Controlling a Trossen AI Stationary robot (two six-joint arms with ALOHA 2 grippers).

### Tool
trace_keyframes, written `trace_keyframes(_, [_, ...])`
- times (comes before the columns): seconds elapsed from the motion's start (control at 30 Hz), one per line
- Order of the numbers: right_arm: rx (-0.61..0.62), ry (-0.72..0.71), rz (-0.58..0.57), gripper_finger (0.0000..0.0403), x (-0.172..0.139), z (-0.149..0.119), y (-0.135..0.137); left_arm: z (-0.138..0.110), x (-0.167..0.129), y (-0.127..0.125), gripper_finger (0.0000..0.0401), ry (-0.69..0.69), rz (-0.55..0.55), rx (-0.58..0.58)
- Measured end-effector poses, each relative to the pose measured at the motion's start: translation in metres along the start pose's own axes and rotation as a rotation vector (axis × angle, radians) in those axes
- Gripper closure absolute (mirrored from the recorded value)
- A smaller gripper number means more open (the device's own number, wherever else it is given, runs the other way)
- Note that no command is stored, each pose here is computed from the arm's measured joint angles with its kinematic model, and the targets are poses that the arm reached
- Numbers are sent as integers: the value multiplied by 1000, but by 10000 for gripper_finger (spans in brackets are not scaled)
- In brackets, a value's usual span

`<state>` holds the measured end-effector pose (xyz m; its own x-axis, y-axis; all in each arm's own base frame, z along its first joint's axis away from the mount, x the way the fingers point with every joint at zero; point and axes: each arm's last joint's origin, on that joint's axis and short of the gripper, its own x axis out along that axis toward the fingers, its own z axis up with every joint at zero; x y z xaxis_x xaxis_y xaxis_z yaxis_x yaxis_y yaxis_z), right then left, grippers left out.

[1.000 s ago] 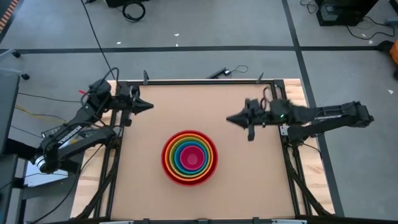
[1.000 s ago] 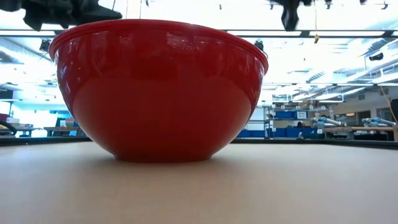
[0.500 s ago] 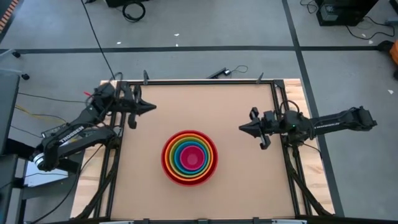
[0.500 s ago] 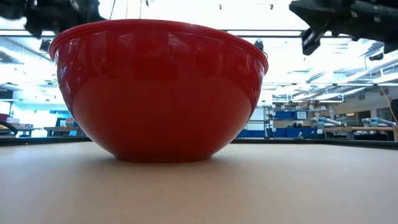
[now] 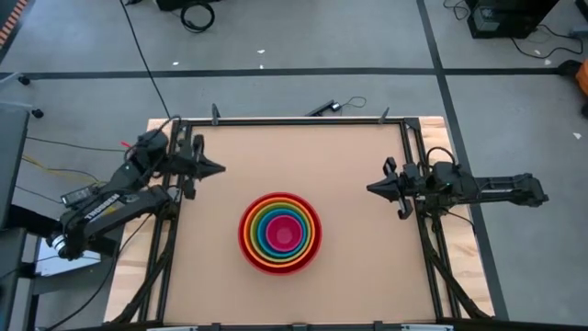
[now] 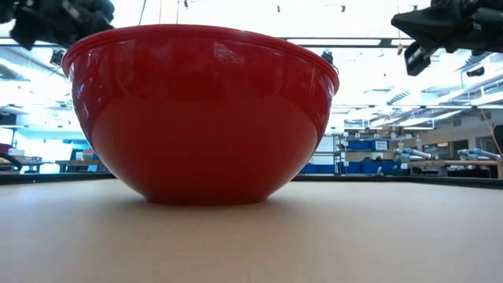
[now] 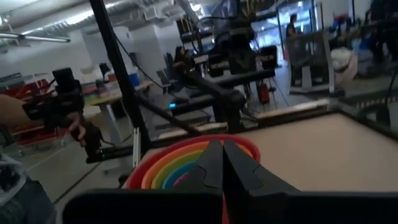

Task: Nest bowls inside each other
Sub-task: Return to Home Position

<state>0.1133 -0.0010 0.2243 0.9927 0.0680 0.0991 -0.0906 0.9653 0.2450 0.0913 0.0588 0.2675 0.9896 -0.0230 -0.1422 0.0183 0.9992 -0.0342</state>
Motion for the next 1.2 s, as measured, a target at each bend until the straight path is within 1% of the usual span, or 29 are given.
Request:
trace_keyframes(0.13, [0,17,-6,400,-5,-2,0,-6,-5,-10,401,-46,2,49])
trace_keyframes(0.2, [-25,5,-3,400,-7,0,1,-17,-4,-13,401,-38,-7,55])
trace_keyframes(0.3, [-46,-19,-2,400,-10,2,1,-34,-2,-15,401,-34,-11,20])
trace_keyframes(0.47, [-24,1,-9,399,-13,0,1,-52,3,-17,401,-80,-9,-32])
trace_keyframes(0.57, [-19,17,-12,399,-13,-2,1,-55,5,-19,401,-132,9,-39])
trace_keyframes(0.7, [-14,17,-10,399,-13,-2,1,-65,12,-22,401,-166,31,-97])
trace_keyframes(0.77, [-14,18,-10,399,-13,-2,1,-67,16,-25,401,-195,40,-91])
trace_keyframes(0.87, [-14,18,-9,399,-13,-2,1,-70,19,-30,401,-193,44,-99])
trace_keyframes(1.07, [-12,37,2,399,-13,-4,1,-69,22,-42,401,-197,19,-79])
trace_keyframes(1.2, [-12,39,7,398,-13,-4,1,-69,23,-48,401,-198,-34,-71])
